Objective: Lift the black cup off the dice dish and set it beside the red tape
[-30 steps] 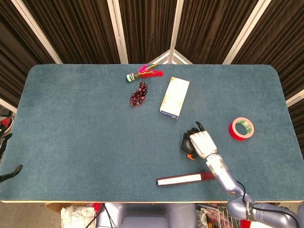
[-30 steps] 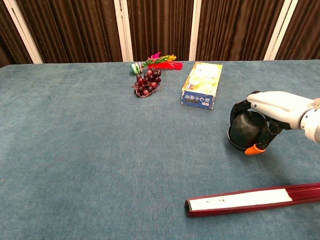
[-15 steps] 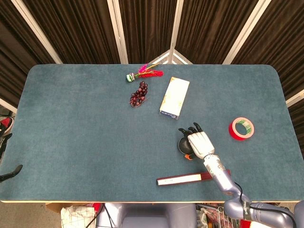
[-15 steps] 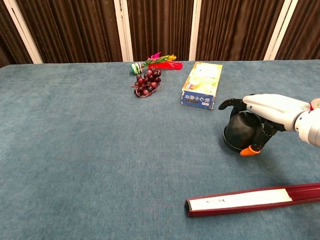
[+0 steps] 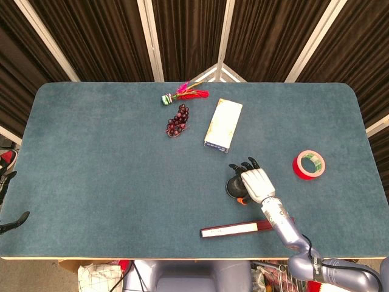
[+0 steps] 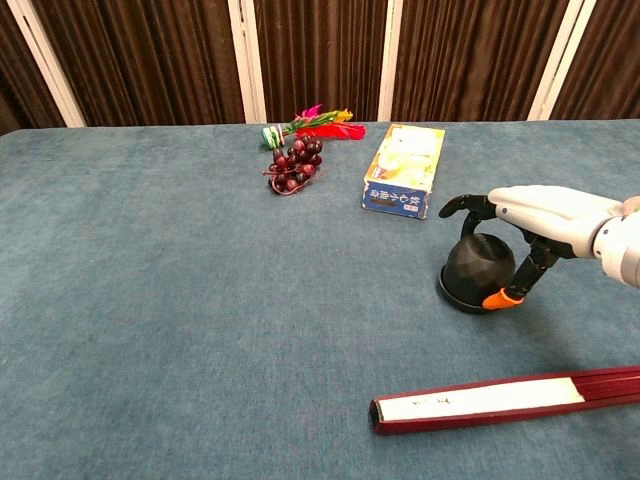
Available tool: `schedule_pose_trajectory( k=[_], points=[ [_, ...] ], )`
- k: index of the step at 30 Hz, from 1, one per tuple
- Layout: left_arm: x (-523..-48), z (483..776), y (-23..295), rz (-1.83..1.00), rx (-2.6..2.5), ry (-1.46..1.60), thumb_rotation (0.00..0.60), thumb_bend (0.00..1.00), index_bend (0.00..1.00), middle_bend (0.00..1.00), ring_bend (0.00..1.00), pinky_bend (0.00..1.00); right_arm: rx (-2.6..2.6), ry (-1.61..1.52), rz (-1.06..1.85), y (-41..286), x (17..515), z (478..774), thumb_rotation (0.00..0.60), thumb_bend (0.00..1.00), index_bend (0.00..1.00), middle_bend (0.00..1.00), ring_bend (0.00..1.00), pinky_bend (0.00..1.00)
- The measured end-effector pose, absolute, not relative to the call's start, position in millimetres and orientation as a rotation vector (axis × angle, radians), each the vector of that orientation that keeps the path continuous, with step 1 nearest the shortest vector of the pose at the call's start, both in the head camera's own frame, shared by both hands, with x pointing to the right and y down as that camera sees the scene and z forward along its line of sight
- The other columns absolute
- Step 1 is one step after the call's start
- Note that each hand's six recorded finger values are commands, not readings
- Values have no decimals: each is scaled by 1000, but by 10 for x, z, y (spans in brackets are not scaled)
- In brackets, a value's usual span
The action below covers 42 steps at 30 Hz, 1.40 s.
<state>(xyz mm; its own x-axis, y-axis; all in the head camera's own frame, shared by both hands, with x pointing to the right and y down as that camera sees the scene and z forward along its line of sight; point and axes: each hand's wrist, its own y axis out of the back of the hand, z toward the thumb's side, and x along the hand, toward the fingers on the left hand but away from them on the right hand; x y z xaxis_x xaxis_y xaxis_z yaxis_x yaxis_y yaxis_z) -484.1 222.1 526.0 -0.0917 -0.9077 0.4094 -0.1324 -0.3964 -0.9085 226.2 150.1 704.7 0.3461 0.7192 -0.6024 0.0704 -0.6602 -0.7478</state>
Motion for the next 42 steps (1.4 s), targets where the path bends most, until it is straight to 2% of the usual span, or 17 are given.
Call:
schedule_pose_trajectory(
  k=[4, 9, 12, 23, 31, 42],
  points=[
    [-4836, 5264, 2222, -1552, -1544, 1153, 600, 311, 120, 0, 0, 88, -1980, -689, 1342, 1488, 2283, 7039, 600, 93, 174, 347, 161, 0],
    [-4835, 5262, 2225, -1552, -1543, 1152, 600, 311, 120, 0, 0, 88, -1965, -690, 1336, 1476, 2284, 7036, 600, 92, 302, 500, 234, 0],
    [-4837, 5261, 2225, -1552, -1541, 1154, 600, 311, 120, 0, 0, 88, -1958, -708, 1312, 1462, 2259, 7005, 600, 113, 344, 545, 264, 0],
    [-4840, 5262, 2224, -1554, -1541, 1153, 600, 311, 121, 0, 0, 88, -1979, -794, 1222, 1355, 2179, 6777, 600, 127, 354, 555, 273, 0],
    [-4843, 5260, 2223, -1554, -1540, 1155, 600, 311, 120, 0, 0, 88, -1927, -827, 1272, 1165, 2451, 6653, 600, 127, 354, 555, 273, 0],
    [-4810, 5273, 2237, -1555, -1541, 1143, 600, 311, 121, 0, 0, 88, -1966, -739, 1389, 1241, 2658, 6771, 600, 126, 354, 555, 273, 0]
  ],
)
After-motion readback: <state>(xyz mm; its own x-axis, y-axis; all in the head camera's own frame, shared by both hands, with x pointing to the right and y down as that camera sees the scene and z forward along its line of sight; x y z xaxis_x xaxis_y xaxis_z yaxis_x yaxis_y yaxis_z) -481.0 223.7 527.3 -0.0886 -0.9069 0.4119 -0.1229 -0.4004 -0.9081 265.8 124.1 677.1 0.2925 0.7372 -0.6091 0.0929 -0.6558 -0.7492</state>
